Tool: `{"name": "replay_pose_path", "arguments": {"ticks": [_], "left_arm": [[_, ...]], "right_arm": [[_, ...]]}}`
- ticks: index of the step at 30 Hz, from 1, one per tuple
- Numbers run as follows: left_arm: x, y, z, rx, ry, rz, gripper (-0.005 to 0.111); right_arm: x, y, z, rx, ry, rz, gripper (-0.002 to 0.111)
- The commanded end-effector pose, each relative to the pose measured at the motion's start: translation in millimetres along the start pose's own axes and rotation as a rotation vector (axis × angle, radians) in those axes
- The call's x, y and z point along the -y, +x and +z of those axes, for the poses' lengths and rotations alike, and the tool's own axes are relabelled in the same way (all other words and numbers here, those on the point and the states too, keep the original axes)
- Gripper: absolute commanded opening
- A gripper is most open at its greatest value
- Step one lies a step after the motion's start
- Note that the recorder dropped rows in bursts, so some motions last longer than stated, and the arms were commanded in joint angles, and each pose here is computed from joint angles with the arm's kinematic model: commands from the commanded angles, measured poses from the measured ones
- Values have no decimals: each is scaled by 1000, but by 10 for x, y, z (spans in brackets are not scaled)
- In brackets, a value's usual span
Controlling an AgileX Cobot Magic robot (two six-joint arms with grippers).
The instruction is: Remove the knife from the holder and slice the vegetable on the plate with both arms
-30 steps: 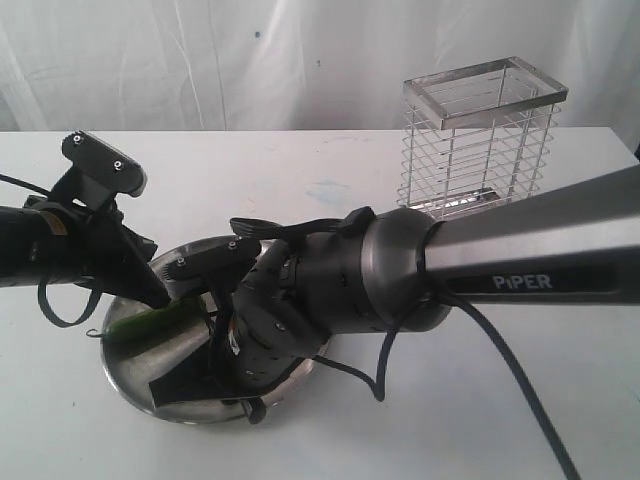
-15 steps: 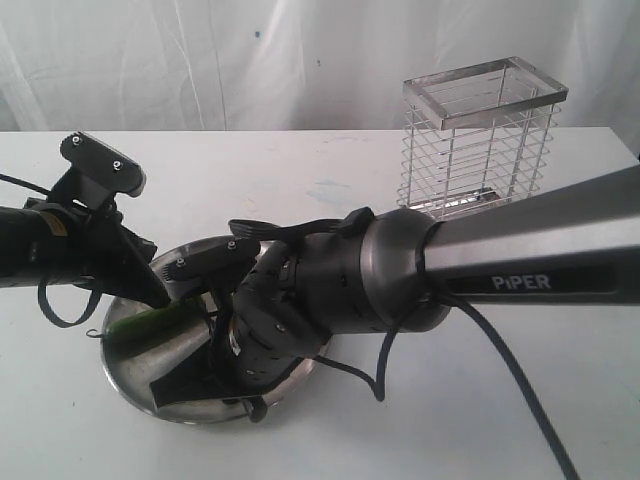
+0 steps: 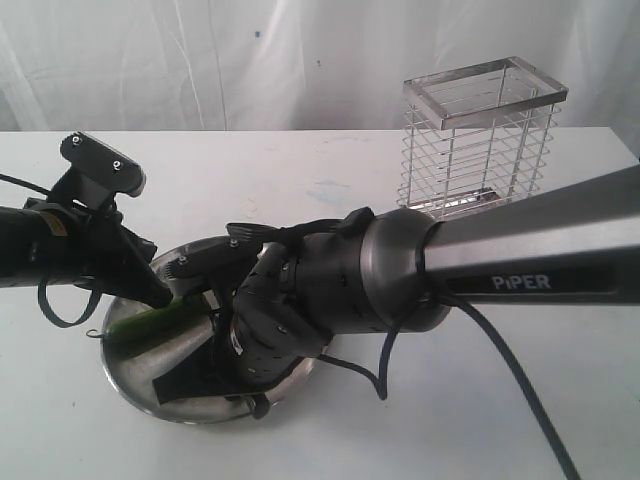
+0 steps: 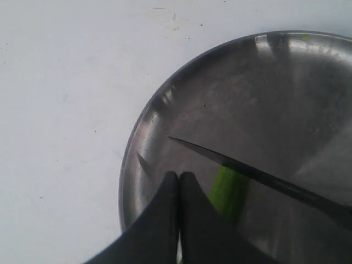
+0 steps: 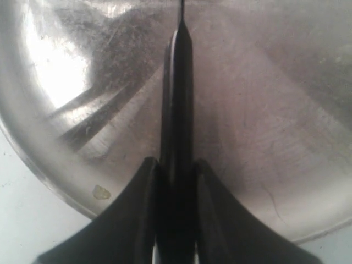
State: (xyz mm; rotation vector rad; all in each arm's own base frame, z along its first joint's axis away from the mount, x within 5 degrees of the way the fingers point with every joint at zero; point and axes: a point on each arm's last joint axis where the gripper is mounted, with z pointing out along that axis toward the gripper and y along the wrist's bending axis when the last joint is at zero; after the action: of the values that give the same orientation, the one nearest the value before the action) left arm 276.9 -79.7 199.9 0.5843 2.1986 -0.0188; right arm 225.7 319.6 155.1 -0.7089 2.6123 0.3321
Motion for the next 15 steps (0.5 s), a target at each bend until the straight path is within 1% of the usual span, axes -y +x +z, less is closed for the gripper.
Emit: {"name": "replay_pose_path", "arguments": {"ticks": [1,15], "left_arm": [[-3,-2,-25,-2,1,-24,0],[-1,1,-25,-6,3,-24,0]], "right_arm": [[-6,-11,-14,3,-4,4,0],[-43,43,44,-25,-4,-19,0]]}}
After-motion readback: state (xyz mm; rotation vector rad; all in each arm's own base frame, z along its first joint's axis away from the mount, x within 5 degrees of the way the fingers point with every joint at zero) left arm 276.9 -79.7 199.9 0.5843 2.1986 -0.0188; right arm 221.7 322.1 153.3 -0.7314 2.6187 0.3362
